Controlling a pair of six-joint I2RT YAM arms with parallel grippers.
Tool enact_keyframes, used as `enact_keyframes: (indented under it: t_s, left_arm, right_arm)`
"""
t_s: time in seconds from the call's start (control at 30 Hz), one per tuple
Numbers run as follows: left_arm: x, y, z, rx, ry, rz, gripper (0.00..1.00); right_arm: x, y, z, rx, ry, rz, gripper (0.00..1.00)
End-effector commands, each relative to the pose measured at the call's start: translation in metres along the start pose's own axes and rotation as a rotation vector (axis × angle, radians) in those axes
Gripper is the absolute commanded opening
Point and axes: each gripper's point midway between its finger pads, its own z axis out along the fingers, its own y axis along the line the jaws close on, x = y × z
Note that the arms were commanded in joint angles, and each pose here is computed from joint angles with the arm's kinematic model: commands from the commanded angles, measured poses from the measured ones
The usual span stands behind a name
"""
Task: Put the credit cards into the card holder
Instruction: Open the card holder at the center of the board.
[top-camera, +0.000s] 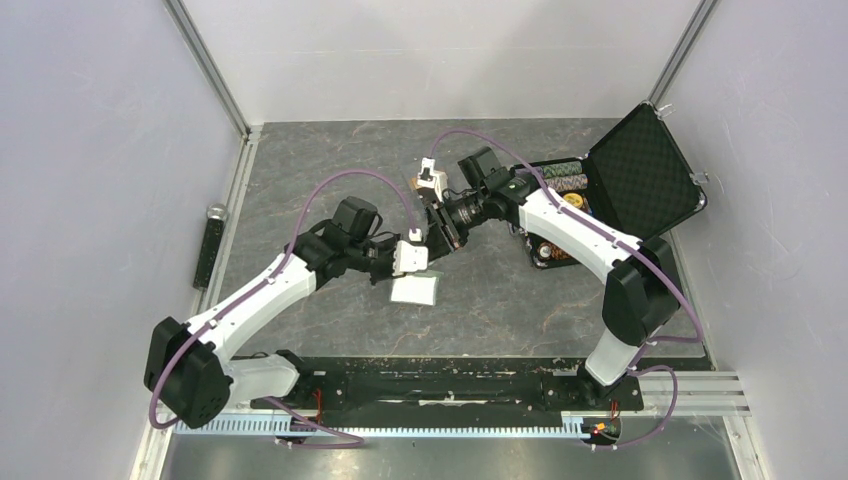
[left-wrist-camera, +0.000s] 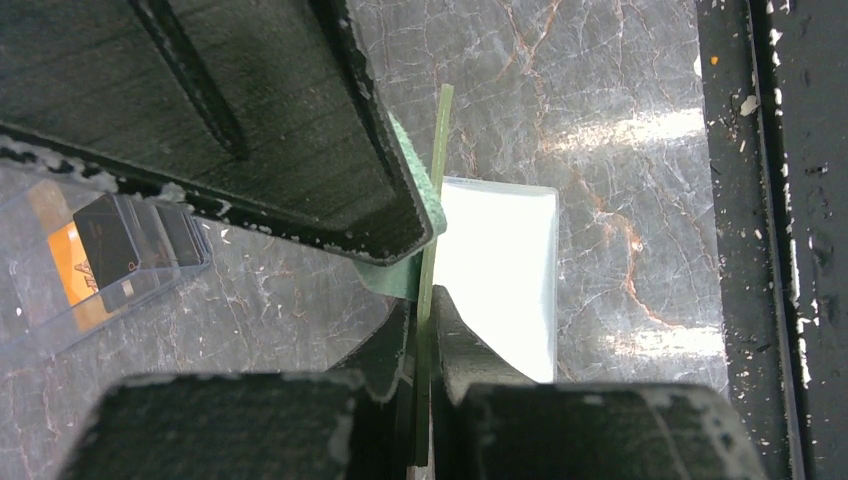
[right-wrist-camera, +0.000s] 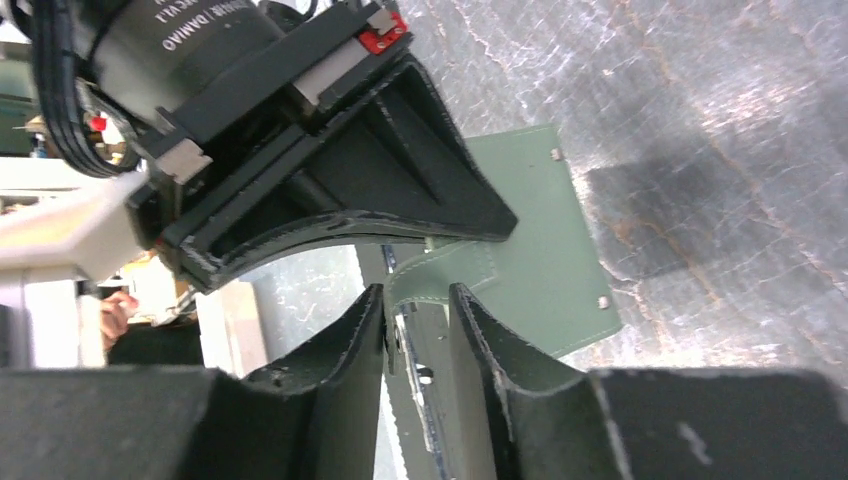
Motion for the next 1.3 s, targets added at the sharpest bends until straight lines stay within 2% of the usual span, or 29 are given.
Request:
enact_keyframes:
  t_s: [0.0,0.1,0.33,0.47,0.77,0.97,1.07,1.13,1.2,1.23,1.27]
  left_arm:
    - [-0.028,0.008,-0.013,-0.064,-0.081,-0.067,0.02]
    - [-0.040,0.006,-0.019,-0.066,-0.124,-0.131,0.02]
    - [-0.062,0.003,-0.024,-0.019,-0.210,-0.406,0.02]
    - [-0.077,-0.001,-0.027,0.069,-0.259,-0.521,0.02]
    - [-0.101,0.005,-0.035,0.105,-0.334,-0.587,0.02]
    - [-0.104,0.008,-0.036,0.100,-0.352,-0.600,0.02]
    - [-0.104,0.010,-0.037,0.088,-0.351,-0.606,0.02]
    - [-0.104,0.013,-0.038,0.074,-0.353,-0.608,0.02]
    - [-0.105,0.016,-0.041,0.058,-0.360,-0.601,0.02]
    - [-0.105,0.018,-0.042,0.047,-0.362,-0.600,0.02]
    - [-0.105,0.020,-0.042,0.038,-0.362,-0.595,0.03]
  right_arm:
    - [-0.028,0.005,-0.020,0.090,-0.104,-0.104,0.41]
    - [-0.037,0.000,-0.041,0.150,-0.184,-0.123,0.62]
    - [-0.035,-0.001,-0.073,0.189,-0.304,-0.146,0.84]
    - [-0.032,0.008,-0.080,0.151,-0.351,-0.164,0.90]
    - [-0.018,0.018,-0.060,0.028,-0.311,-0.143,0.86]
    - [-0.007,0.023,-0.033,-0.020,-0.249,-0.133,0.70]
    - [-0.010,0.027,-0.033,-0.038,-0.261,-0.137,0.69]
    - [-0.009,0.029,-0.033,-0.049,-0.257,-0.139,0.64]
    - [-0.006,0.028,-0.030,-0.061,-0.243,-0.127,0.46]
    - [-0.005,0.028,-0.029,-0.065,-0.239,-0.122,0.33]
    - [-0.004,0.027,-0.028,-0.068,-0.235,-0.117,0.13]
